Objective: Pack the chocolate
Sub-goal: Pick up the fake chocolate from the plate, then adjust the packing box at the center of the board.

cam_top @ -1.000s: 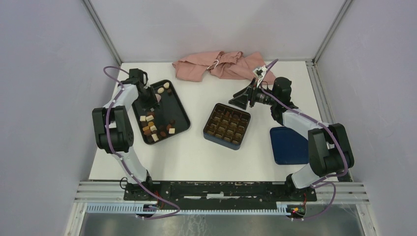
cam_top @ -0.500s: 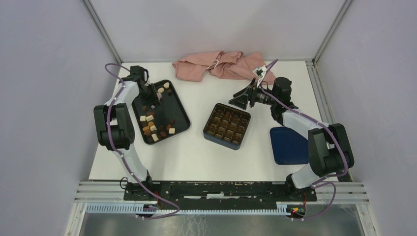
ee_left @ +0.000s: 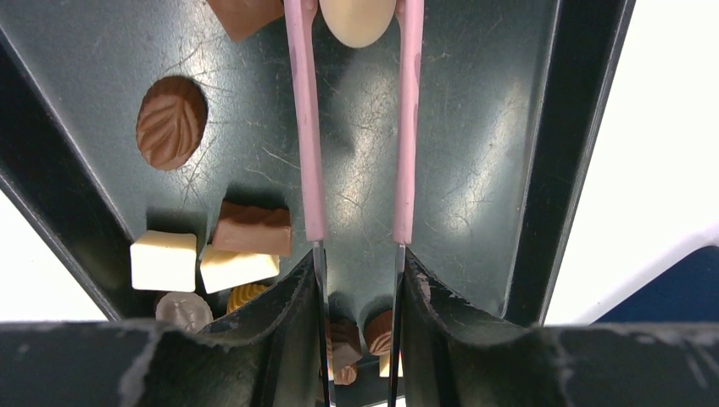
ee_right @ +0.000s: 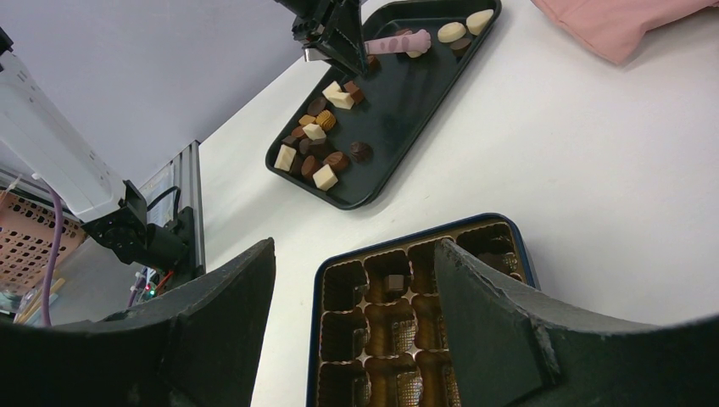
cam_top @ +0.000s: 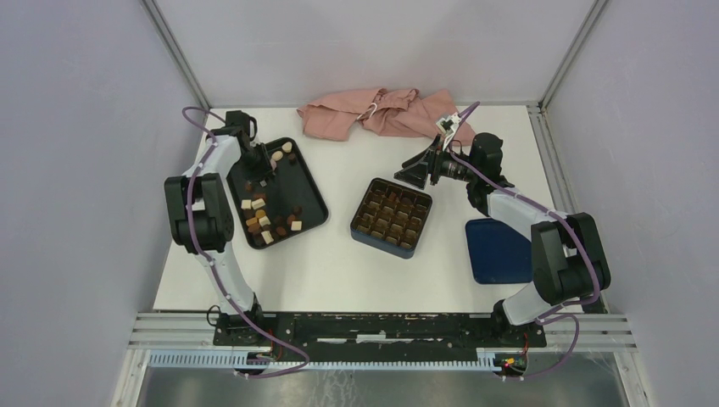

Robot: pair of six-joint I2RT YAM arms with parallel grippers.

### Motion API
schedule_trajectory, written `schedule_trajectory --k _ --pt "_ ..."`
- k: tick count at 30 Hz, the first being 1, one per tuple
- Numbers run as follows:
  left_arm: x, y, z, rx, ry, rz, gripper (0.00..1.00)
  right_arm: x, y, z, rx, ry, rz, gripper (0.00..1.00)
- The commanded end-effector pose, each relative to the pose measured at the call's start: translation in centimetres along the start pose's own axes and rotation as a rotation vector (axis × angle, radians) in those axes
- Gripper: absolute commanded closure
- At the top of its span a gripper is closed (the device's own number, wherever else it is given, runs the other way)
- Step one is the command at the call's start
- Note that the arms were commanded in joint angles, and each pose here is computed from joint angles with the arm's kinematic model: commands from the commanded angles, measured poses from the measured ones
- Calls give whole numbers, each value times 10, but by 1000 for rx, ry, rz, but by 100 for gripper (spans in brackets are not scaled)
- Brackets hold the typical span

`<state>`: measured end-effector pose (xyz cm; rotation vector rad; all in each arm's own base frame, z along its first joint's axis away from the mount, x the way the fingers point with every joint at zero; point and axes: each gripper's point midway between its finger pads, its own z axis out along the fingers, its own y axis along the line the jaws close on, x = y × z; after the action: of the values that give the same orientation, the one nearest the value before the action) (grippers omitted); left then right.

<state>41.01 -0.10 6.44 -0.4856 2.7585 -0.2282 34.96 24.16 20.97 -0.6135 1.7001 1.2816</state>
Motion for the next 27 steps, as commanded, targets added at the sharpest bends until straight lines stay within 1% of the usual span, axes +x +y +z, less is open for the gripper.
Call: schedule_trajectory --k 1,6,9,11,14,19,23,27 --pt "-12 -3 -2 -11 -16 38 60 -22 6 2 -29 -40 -67 26" --pt "-10 -3 3 -10 2 41 61 -22 6 2 -30 -39 -67 26" --pt "-9 -4 4 -8 5 44 63 -22 6 2 -29 -40 -66 26" --pt "-10 -5 2 -4 2 47 69 -22 6 2 -29 -40 -67 26" --pt "-11 -6 -3 -1 -8 50 73 -22 6 2 -29 -39 -66 26" --pt "-11 -9 -14 10 -31 53 84 -22 6 2 -29 -40 -72 26" --pt "-4 -11 -23 32 -46 56 88 -22 4 2 -24 -31 -100 26" --pt "7 -16 -35 82 -81 59 91 -21 -4 0 9 10 -200 26"
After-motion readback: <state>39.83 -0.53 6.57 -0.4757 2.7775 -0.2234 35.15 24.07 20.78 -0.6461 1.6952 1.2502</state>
